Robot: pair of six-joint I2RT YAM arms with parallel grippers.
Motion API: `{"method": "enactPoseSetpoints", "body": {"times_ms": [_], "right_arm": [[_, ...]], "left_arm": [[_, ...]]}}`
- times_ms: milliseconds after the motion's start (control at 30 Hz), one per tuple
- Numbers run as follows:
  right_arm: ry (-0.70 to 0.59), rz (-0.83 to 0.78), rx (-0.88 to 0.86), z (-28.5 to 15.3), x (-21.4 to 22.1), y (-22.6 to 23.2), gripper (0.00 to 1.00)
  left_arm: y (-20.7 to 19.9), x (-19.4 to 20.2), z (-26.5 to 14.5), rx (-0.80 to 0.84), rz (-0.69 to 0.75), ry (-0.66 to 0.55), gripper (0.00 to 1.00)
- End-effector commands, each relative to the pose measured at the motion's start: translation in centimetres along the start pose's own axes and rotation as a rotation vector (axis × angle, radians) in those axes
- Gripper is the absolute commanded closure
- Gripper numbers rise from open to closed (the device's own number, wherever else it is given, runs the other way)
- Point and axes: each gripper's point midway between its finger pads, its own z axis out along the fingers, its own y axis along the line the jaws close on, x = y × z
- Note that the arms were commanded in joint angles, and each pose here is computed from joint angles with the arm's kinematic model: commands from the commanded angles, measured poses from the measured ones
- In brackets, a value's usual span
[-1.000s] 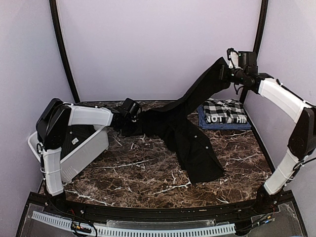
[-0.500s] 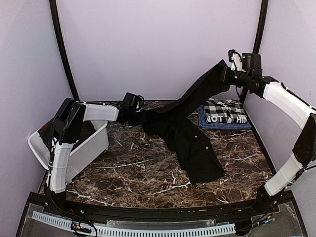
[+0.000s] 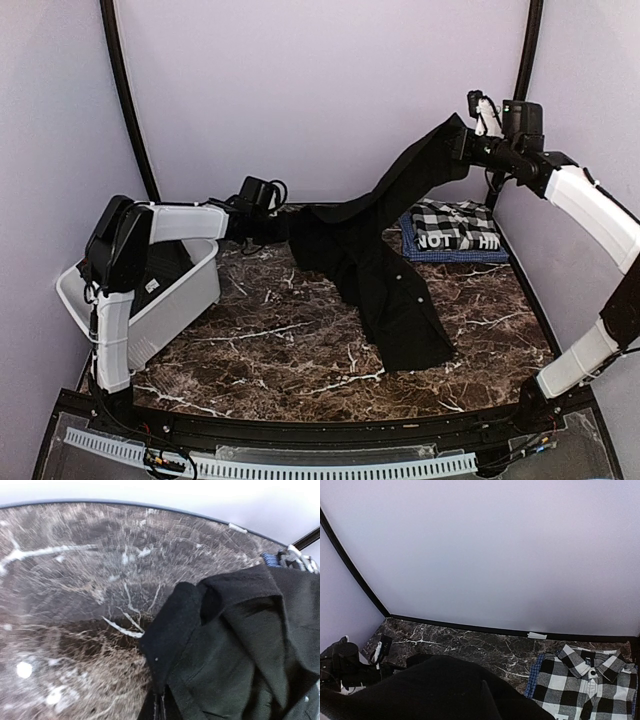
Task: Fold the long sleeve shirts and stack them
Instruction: Pick up the crumpled shirt from the center of the board, then adjust the crumpled shirt at the center of the board.
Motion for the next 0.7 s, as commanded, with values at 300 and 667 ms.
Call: {"method": "enactPoseSetpoints", "body": {"times_ms": [300, 667], "right_arm": [[-0.096, -0.176, -0.280, -7.7, -5.5, 10.3, 1.00], [-0.349, -0.238, -0.120, -19.4, -13.9, 11.0, 1.00]], "left_arm": [[-5.7, -10.3, -24.4, 0.158, 0.215, -0.435, 1.00], [-14.1, -12.7, -42.9, 0.472, 0.462, -0.700, 1.00]]}}
